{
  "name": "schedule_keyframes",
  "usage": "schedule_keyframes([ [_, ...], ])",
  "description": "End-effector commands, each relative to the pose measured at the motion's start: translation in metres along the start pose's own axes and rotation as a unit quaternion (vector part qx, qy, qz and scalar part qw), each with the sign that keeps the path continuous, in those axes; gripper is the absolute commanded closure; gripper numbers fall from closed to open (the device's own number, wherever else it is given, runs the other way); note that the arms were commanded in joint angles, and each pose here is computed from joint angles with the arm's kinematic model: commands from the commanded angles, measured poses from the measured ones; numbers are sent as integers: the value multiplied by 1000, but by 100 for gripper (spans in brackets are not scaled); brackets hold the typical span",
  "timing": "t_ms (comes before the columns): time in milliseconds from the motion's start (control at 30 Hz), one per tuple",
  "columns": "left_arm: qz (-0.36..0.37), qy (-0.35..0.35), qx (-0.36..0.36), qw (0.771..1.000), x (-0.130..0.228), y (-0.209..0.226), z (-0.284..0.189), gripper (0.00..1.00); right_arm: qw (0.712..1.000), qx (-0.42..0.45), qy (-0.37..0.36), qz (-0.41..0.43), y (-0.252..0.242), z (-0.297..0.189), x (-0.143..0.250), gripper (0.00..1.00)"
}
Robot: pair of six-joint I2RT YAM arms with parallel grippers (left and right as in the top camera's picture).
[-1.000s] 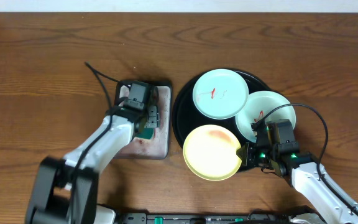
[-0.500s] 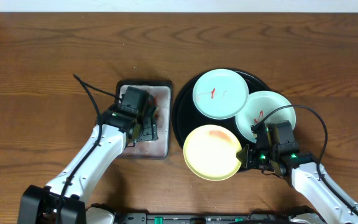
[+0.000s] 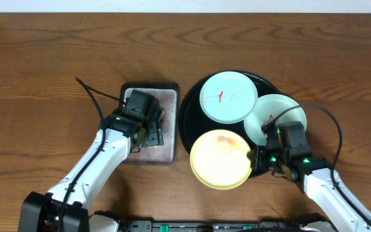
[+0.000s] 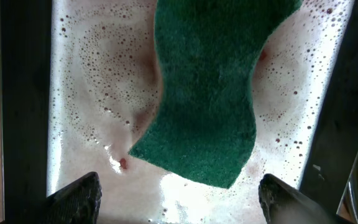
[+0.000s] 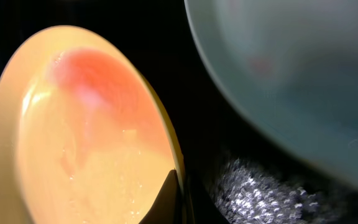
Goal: Clean dirty plates on tray and stack at the side
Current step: 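Lift the yellow plate off the black tray with the right gripper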
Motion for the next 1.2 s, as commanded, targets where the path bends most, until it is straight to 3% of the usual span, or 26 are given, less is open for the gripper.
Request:
schedule_keyframes([
  [0, -9, 7, -5, 1000, 4, 3, 3, 18, 995, 49, -70, -50, 7, -27, -39, 99],
  [300, -9, 7, -5, 1000, 4, 3, 3, 18, 966, 205, -128, -86, -3, -64, -79, 99],
  [500, -8, 7, -5, 1000, 4, 3, 3, 18, 937, 273, -157, -154, 16, -76, -92, 99],
  [833, -8, 6, -5, 1000, 4, 3, 3, 18, 832, 387, -218, -331, 72, -88, -99, 99],
  [1167, -9, 7, -5, 1000, 4, 3, 3, 18, 738, 416, -255, -466, 130, -92, -91, 99],
])
Point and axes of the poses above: each gripper's point midway between its finger pads, its own z axis out along the fingers, its own y axis along the line the jaws close on, x = y × z, the point moved 6 cm from there along -z, back along the fingers, and after that the axes turned 7 degrees about -z, right-handed, at the moved point
